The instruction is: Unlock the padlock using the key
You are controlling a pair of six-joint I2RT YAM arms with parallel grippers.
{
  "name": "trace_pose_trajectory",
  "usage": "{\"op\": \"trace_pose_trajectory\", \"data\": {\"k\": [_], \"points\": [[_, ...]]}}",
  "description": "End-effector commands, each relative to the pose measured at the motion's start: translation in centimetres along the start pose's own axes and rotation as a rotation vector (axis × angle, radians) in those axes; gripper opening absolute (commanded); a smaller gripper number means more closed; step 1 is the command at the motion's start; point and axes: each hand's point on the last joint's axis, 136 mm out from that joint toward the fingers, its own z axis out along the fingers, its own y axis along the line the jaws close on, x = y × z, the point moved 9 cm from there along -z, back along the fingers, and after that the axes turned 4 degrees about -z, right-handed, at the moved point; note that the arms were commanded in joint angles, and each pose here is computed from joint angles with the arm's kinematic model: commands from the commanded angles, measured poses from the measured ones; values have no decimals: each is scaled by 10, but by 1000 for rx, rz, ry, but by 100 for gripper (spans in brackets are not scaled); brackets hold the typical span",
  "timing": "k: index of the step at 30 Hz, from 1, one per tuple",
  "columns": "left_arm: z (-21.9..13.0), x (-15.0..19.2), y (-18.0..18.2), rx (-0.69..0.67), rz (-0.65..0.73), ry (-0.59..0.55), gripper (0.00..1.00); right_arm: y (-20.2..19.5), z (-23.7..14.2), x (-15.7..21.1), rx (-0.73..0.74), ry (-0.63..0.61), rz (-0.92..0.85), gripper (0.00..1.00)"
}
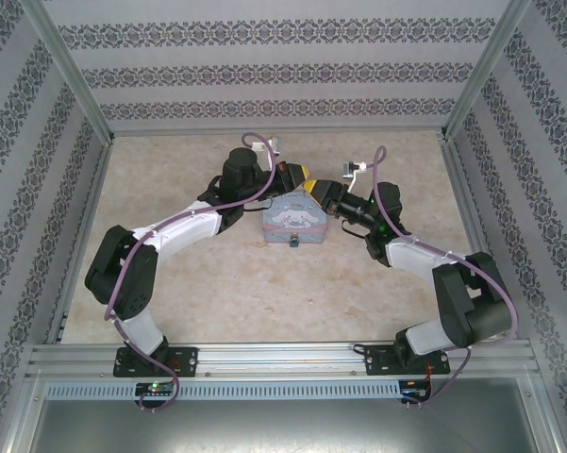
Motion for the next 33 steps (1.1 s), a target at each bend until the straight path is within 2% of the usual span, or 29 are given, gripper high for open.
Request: {"op": "trace_pose_trajectory", "data": {"k": [1, 13, 17, 20, 22, 23, 24, 26, 30, 33], "points": [[1, -3, 3, 30, -3, -17, 0, 12, 6, -7, -52, -20, -43, 28], [2, -1, 7, 31, -18, -15, 0, 9, 12, -8, -55, -21, -31, 12], [2, 0, 9, 28, -26, -12, 0, 8, 13, -8, -55, -21, -26, 1], [2, 1, 10, 18, -43, -10, 0, 7, 12, -8, -48, -20, -26, 0], [1, -1, 12, -9, -66, -18, 12, 4, 11, -6, -24, -19, -25, 0], [-1, -2, 14, -30, -87, -26, 22, 2, 10, -6, -8, -18, -27, 0], [-3, -4, 15, -47, -115, -32, 39, 0, 9, -6, 10, -19, -30, 0], [-10, -8, 20, -90, -176, -51, 56, -3, 5, -4, 46, -21, -44, 0], [-23, -16, 24, -149, -291, -61, 67, -9, 0, -1, 142, -11, -81, 0], [-28, -18, 24, -192, -359, -29, 68, -11, -3, 2, 228, 5, -136, 0]]}}
